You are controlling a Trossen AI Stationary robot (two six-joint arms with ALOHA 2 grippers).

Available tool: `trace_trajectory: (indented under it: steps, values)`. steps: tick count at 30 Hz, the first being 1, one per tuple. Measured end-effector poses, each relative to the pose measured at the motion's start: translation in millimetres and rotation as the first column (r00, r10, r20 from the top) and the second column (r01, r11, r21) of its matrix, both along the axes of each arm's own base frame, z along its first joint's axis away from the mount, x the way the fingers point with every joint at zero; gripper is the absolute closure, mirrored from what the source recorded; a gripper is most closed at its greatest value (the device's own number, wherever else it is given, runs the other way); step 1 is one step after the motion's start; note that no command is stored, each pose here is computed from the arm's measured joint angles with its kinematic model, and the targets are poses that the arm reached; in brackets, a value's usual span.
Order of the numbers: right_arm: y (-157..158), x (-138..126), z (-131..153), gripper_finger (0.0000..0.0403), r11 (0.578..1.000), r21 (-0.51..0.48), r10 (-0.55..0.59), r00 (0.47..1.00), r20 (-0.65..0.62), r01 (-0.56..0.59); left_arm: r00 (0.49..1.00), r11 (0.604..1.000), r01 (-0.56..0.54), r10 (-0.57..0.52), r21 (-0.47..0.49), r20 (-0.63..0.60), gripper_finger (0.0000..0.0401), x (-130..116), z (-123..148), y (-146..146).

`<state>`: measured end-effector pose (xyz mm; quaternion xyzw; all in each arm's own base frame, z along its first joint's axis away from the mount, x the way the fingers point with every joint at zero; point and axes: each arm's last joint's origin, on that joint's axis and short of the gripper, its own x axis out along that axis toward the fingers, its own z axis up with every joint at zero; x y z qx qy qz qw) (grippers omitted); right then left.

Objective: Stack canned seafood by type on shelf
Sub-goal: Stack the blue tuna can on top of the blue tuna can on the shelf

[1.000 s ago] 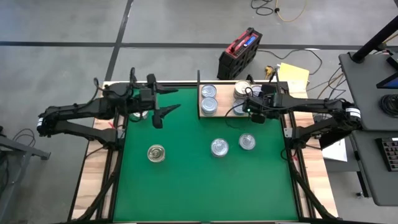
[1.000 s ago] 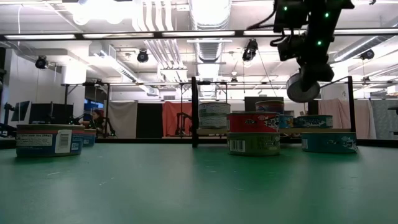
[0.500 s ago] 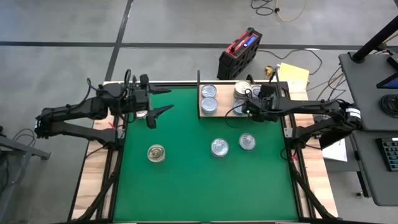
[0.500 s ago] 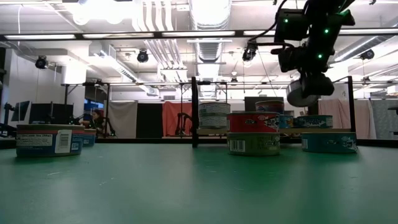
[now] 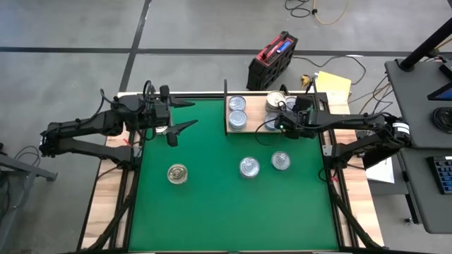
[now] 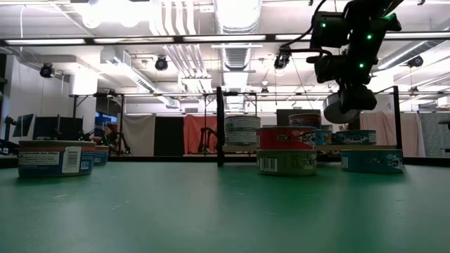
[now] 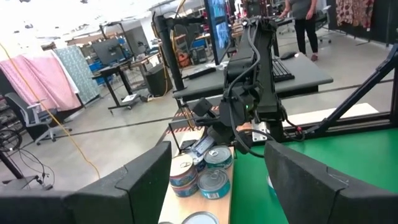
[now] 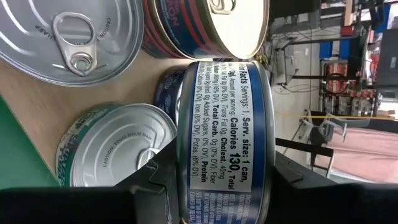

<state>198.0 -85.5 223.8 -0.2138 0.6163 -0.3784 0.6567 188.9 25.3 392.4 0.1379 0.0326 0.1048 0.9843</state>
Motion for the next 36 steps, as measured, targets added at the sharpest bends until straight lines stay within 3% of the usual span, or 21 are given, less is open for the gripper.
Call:
trace_trajectory:
  steps: [20, 36]
  values:
    - [-9, 10, -27, 0.0276, 1.0, -0.011, 0.011, 0.981, -0.193, -0.013, 0.997, 0.997, -0.076, 0.076, 0.018, 0.001, 0.0159, -15, 4, 0]
    - [-12, 13, -32, 0.0259, 0.999, -0.029, 0.01, 0.974, -0.225, -0.017, 0.997, 0.997, -0.077, 0.077, 0.018, 0.001, 0.0159, -17, 3, 0]
